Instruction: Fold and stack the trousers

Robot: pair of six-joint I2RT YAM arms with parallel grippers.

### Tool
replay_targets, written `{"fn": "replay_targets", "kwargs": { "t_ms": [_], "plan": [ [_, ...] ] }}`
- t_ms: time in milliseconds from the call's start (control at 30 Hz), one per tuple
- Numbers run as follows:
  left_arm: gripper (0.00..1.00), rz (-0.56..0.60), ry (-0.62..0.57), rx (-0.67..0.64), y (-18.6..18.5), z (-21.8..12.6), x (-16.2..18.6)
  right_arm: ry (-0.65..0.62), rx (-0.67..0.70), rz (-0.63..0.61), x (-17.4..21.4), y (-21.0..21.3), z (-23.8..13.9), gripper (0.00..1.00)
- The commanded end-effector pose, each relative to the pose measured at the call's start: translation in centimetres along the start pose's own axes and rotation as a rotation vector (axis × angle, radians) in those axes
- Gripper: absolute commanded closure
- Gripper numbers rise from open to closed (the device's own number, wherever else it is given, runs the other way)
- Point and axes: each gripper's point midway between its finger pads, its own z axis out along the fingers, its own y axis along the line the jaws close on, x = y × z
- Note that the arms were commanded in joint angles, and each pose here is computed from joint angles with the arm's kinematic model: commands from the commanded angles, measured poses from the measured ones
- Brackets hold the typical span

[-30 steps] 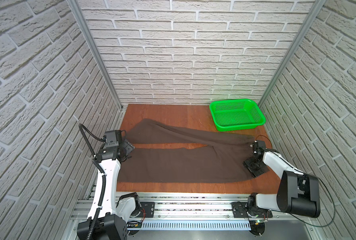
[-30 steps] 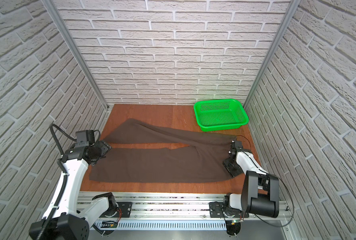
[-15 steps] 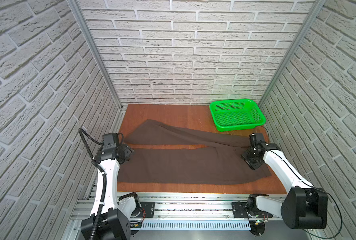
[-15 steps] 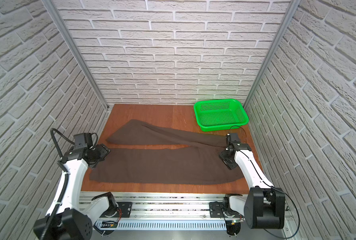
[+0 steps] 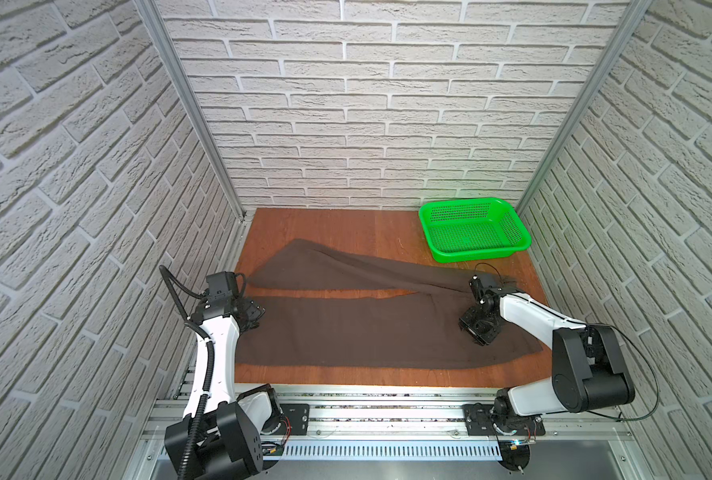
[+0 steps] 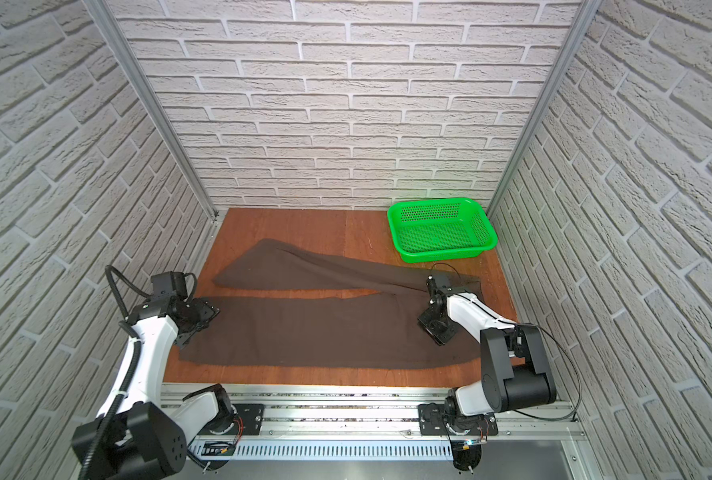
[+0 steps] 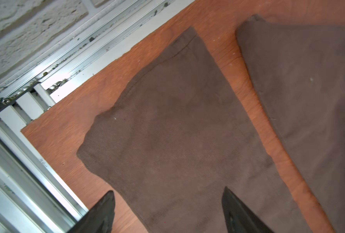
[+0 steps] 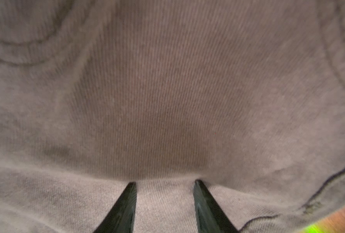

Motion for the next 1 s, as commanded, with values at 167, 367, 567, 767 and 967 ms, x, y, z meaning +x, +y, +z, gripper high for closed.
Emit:
{"fn": "replay_targets", "kwargs": {
  "t_ms": [167,367,567,767,967],
  "plan": [
    [0.02,-0.124,-0.03,-0.139,4.3,-0.8,0.1,0.034,0.043,0.049,-0.5,-1.0,2.1,0.51],
    [0.02,-0.248,0.017,-0.137,5.1,1.5,1.4,0.063,0.019,0.077,-0.4,-1.3,1.8,0.51],
    [0.05,-0.382,0.005,-0.16,6.7,3.6,3.8,0.064,-0.001,0.103,-0.8,-1.6,0.9,0.51],
    [0.15,-0.462,-0.083,-0.177,8.2,3.4,4.2,0.058,-0.034,0.111,-1.3,-1.5,0.0,0.52],
    [0.34,-0.497,-0.132,-0.194,9.0,4.1,4.3,0.068,-0.062,0.114,-1.2,-1.0,-0.3,0.52]
  ]
}}
